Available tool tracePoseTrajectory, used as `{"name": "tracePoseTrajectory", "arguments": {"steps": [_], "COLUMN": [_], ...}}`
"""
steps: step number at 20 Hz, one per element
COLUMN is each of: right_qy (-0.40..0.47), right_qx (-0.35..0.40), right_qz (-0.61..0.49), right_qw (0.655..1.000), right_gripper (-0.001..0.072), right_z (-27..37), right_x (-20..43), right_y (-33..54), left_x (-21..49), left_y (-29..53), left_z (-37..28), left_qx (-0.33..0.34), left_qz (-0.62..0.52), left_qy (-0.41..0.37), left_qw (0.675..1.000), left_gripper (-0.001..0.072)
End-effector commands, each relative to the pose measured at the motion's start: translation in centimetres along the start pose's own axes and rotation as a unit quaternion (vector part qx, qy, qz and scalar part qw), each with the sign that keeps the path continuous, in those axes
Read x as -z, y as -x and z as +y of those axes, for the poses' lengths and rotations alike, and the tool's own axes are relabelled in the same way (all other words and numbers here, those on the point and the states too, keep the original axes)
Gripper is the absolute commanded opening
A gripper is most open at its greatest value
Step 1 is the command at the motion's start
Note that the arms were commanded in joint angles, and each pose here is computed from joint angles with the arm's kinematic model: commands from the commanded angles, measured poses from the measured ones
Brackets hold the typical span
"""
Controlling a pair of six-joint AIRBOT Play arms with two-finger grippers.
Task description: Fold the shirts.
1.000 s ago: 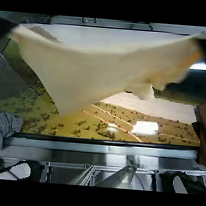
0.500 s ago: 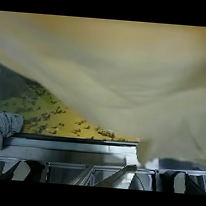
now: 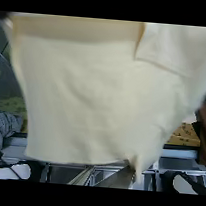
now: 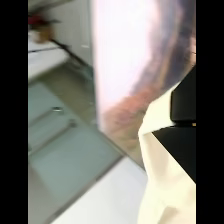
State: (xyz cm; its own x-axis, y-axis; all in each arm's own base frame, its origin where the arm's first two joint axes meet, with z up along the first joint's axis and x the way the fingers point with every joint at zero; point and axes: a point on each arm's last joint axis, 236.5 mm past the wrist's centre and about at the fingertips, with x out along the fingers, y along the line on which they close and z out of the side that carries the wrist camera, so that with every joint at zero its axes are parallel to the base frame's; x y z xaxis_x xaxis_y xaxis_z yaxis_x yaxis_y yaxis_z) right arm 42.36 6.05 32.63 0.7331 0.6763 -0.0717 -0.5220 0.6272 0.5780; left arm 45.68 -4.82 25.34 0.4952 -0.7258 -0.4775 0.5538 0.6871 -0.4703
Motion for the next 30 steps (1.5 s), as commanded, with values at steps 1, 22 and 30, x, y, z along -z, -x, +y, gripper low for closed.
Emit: {"name": "tracePoseTrajectory", "arguments": {"steps": [1,22,30], "right_qy": [-0.103,-0.276,-0.253], "right_qx": [0.044,0.032,0.114], "right_qz": [0.115,0.267,0.332], "right_qw": [0.987,0.923,0.901], "right_gripper": [0.0017,0.0016,0.0017], "right_z": [-11.1,-25.8,-28.1], "right_x": [10.9,27.1,29.9], "right_y": [-9.3,-7.9,-5.5], "left_x": [8.5,22.1,25.8], "left_y": [-9.8,-15.8,-17.0], "left_z": [10.8,18.5,16.2], "left_qx": [-0.015,0.008,-0.045], "left_qz": [0.135,0.285,0.397], "left_qy": [0.074,0.216,0.219], "left_qw": [0.988,0.934,0.89], "left_gripper": [0.0025,0.0002,0.0038]}}
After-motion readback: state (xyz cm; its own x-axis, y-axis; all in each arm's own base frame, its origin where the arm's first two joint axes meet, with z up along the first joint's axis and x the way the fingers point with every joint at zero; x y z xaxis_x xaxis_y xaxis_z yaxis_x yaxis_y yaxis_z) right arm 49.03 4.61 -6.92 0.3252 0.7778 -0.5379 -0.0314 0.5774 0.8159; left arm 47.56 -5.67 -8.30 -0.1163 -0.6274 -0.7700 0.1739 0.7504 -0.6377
